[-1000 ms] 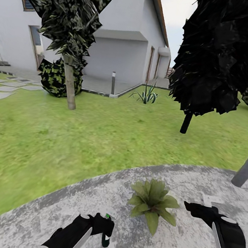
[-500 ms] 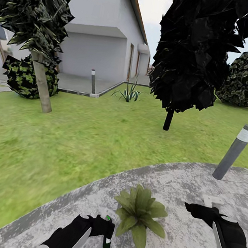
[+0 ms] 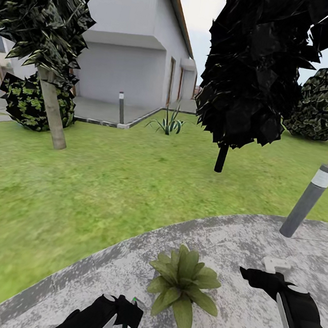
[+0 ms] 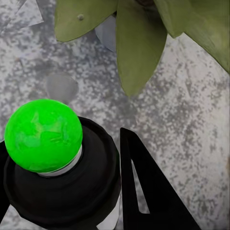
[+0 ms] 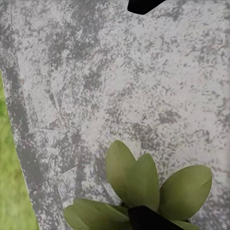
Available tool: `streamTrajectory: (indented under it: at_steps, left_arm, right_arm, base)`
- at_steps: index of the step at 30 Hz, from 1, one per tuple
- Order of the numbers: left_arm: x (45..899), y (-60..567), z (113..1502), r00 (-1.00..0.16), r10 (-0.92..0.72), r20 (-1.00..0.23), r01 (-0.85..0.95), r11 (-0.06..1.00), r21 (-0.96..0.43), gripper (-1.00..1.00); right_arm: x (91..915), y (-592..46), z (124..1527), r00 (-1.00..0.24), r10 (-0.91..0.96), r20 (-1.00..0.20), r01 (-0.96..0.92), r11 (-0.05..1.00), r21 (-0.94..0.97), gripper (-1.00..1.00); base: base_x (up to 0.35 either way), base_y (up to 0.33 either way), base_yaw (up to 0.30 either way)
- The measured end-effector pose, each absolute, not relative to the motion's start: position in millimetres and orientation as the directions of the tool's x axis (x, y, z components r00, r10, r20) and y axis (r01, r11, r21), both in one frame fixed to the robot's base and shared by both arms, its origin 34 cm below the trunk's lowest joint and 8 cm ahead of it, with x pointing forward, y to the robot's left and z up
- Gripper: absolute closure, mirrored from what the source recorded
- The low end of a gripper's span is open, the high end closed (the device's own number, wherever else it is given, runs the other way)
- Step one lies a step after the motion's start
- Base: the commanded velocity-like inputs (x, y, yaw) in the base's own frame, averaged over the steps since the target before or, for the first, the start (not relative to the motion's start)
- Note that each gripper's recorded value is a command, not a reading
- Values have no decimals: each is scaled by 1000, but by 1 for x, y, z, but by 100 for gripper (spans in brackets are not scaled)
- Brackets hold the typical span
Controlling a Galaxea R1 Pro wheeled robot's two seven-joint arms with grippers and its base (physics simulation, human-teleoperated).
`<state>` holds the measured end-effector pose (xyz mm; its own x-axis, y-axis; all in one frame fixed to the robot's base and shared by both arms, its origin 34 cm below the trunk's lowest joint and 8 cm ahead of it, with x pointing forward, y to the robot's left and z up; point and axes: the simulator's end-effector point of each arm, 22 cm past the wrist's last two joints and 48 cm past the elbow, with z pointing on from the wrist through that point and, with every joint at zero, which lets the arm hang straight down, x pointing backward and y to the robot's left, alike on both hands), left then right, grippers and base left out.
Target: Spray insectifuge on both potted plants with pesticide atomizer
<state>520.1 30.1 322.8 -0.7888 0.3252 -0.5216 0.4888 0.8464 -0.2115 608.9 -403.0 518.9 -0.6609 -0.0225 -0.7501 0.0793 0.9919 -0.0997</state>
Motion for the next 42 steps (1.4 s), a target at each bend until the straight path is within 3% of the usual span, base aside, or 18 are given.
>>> streamTrajectory:
  at_steps: [16,32,38,42]
  left_arm:
    - [520,29,323,-789,325,-522,489,846,-212,100]
    - [526,27,327,-797,310,-518,463,865,-195,100]
    - [549,43,334,-851,133,-507,270,940,-207,100]
    - [555,42,343,-855,116,-506,253,945,-210,100]
  right_arm:
    - [609,-403,519,-661,-23,-750,80,992,-100,-100]
    - [609,-403,519,-661,-22,-750,80,992,-99,-100]
    - [610,-399,518,-662,-31,-749,68,993,-101,-100]
    - [610,-396,518,-663,-37,-748,60,993,-103,-100]
  base:
    - [0,0,-6]
    - [0,0,-276]
    - [0,0,-68]
    - [0,0,-2]
